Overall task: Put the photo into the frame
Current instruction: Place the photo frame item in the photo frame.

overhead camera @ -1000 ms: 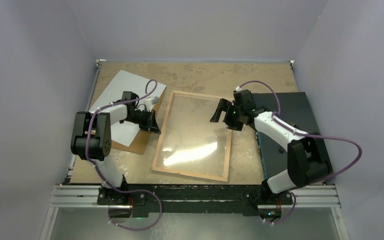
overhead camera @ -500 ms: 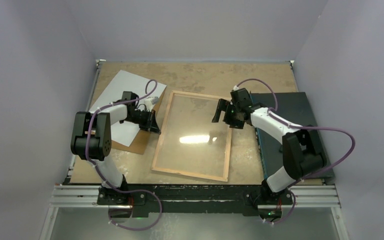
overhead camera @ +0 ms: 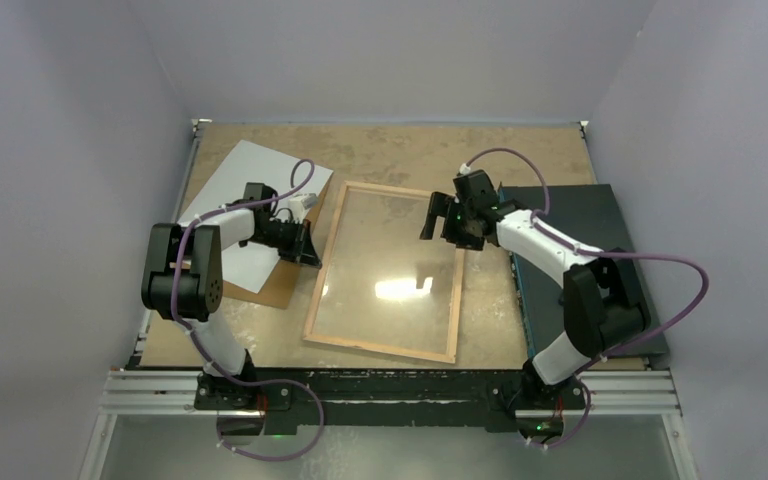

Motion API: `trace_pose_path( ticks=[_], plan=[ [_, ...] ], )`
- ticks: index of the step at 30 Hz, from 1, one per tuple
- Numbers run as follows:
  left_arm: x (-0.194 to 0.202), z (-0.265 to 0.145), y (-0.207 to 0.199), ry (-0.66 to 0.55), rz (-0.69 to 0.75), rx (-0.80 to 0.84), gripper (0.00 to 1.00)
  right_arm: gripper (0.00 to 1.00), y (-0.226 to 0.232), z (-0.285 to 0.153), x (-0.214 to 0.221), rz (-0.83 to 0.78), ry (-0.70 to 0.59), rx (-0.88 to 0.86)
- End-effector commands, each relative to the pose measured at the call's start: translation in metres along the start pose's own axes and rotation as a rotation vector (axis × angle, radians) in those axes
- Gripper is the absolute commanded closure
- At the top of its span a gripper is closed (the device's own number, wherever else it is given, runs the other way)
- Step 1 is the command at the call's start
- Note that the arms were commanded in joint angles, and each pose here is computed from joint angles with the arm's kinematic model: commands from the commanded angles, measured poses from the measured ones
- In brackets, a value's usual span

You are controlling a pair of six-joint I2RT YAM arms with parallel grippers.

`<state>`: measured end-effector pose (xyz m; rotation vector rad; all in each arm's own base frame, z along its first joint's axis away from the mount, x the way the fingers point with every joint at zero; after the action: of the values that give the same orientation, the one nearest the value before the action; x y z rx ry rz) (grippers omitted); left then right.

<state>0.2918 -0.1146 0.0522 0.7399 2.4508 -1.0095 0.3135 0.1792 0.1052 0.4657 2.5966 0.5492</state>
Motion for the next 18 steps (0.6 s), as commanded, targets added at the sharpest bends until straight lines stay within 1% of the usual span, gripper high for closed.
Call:
trace_pose_path(
  ticks=[1,3,5,6,7,8,12,16,18],
  plan=[
    [-0.005,-0.005,0.001,-0.011,0.043,-0.001,1.00,0.03,0.003,-0.004,-0.025,-0.043,-0.098,0.049],
    [-0.009,-0.009,0.003,-0.019,0.041,-0.003,1.00,0.10,-0.001,0.000,-0.023,-0.049,-0.096,0.057],
    [-0.013,-0.013,0.004,-0.029,0.043,-0.004,1.00,0.22,-0.002,0.004,-0.014,-0.057,-0.072,0.047],
    [-0.013,-0.016,0.004,-0.028,0.039,-0.002,1.00,0.31,-0.002,0.004,-0.009,-0.056,-0.063,0.039],
    [-0.014,-0.017,0.004,-0.029,0.042,-0.001,1.00,0.35,-0.001,0.004,-0.003,-0.059,-0.054,0.029],
    [-0.015,-0.019,0.005,-0.029,0.046,-0.003,1.00,0.38,-0.002,0.004,0.004,-0.053,-0.040,0.025],
    [-0.015,-0.022,0.006,-0.026,0.054,-0.002,1.00,0.40,-0.002,-0.007,0.033,-0.060,-0.005,0.024],
    [-0.016,-0.023,0.006,-0.020,0.061,0.008,1.00,0.37,-0.006,-0.020,0.061,-0.059,0.027,0.043],
    [-0.016,-0.024,0.005,-0.017,0.066,0.010,1.00,0.40,-0.011,-0.026,0.076,-0.037,0.052,0.039]
  ],
)
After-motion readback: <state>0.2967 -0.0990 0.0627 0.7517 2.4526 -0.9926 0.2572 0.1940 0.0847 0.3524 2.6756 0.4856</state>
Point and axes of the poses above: each gripper's point midway between its finger pads, its own z axis out along the fingers, its own y axis along the line the jaws close on, x = y × z, the point moved 3 cm from there along -z, back along the fingers, and after that the axes turned 11 degrees about z, right-handed, at the moved point
